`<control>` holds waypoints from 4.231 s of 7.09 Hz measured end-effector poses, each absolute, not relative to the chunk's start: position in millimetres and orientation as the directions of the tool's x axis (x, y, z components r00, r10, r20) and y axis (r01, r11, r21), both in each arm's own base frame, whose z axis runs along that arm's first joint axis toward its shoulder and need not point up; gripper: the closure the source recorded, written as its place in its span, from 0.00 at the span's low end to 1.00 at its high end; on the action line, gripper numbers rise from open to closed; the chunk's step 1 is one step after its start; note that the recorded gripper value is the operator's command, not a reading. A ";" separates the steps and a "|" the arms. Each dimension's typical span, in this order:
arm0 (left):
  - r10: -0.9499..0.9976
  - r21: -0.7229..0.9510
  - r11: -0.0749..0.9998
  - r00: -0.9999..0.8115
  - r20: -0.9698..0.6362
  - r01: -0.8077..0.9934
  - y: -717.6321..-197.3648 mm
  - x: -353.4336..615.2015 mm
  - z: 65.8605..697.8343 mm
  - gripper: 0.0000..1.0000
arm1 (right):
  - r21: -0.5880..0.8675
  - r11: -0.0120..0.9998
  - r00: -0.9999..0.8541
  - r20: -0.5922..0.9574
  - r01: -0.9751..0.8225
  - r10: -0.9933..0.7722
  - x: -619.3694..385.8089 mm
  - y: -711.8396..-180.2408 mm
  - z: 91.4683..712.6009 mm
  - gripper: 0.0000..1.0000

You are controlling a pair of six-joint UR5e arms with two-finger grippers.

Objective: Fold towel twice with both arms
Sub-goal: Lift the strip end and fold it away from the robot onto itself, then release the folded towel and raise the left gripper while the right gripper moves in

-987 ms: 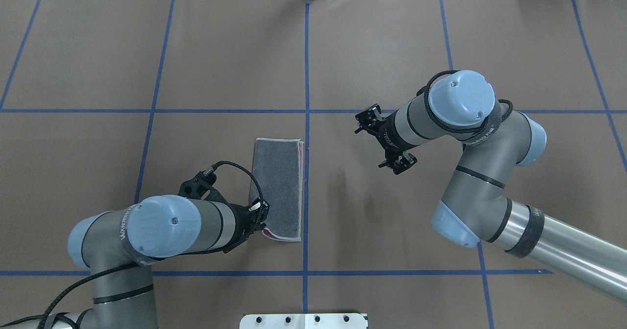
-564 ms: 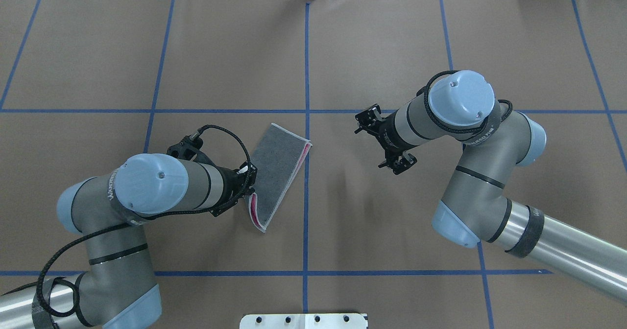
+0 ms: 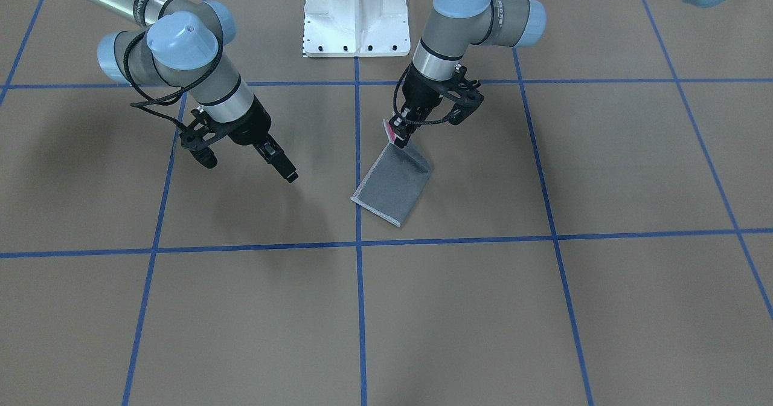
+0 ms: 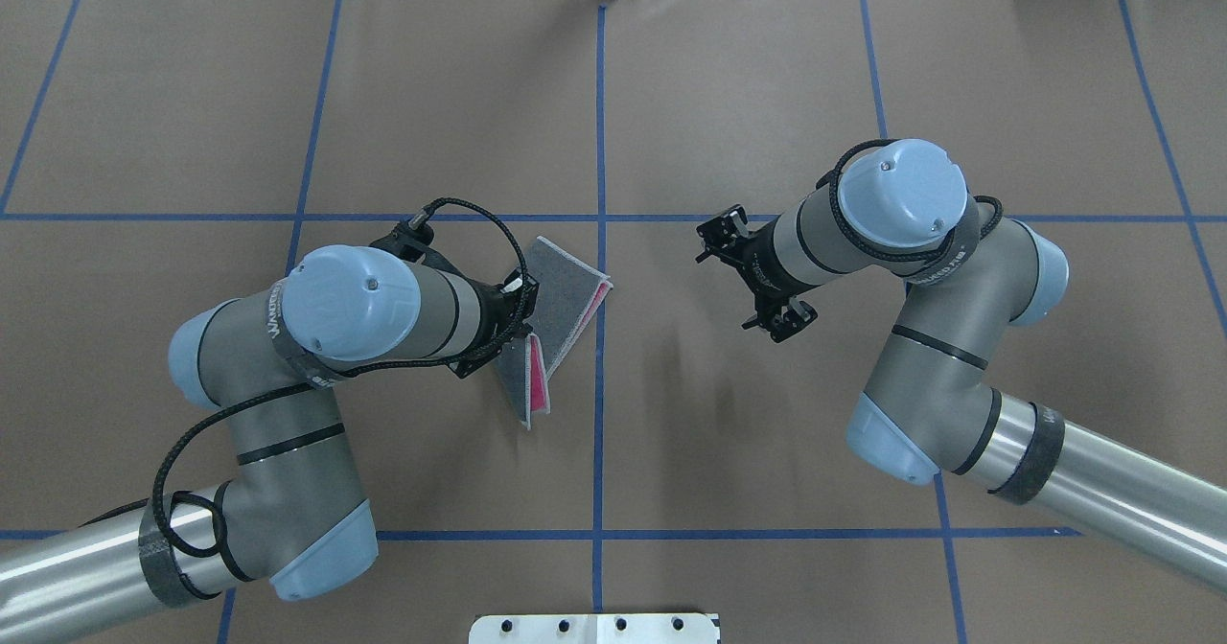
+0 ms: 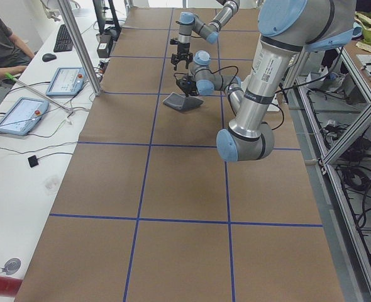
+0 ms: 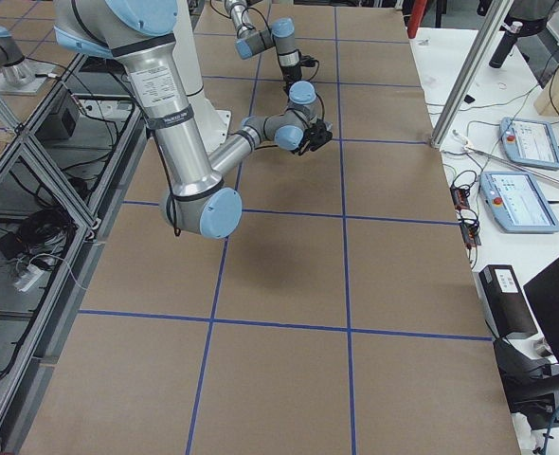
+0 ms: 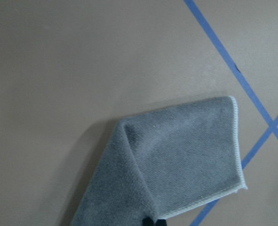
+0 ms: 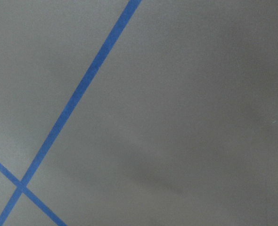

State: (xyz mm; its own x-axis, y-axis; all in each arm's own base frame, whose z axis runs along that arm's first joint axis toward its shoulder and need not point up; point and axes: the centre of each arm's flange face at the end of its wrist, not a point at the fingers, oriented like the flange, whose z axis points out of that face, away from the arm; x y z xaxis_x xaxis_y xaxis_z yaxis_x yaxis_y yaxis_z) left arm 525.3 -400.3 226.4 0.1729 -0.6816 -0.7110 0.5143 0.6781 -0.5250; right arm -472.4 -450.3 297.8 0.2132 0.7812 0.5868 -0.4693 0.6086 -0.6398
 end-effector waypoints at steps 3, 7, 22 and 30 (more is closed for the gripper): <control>-0.681 -0.498 0.659 0.165 -0.714 0.564 -458.2 540.0 212.1 1.00 | -0.639 0.608 0.214 0.585 -0.471 0.782 -472.9 -450.7 299.0 0.00; -0.684 -0.497 0.643 0.146 -0.714 0.582 -495.8 562.8 177.7 1.00 | -0.640 0.606 0.215 0.584 -0.472 0.783 -473.0 -450.8 299.6 0.00; -0.671 -0.557 0.672 0.082 -0.737 0.487 -553.2 532.5 177.1 0.00 | -0.603 0.601 0.186 0.608 -0.524 0.772 -500.6 -457.8 273.8 0.00; -0.685 -0.584 0.674 0.086 -0.724 0.452 -526.3 458.9 218.6 0.00 | -0.506 0.620 0.184 0.667 -0.600 0.722 -603.8 -492.3 224.2 0.21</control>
State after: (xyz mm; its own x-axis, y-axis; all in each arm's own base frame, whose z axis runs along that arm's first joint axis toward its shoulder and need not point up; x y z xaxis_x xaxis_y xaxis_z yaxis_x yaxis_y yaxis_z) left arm 458.9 -526.3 218.6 0.0861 -0.6849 -0.7236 0.4522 0.6740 -0.5841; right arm -603.8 -492.3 224.2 0.1842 0.7223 0.6666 -0.5998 0.6199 -0.5060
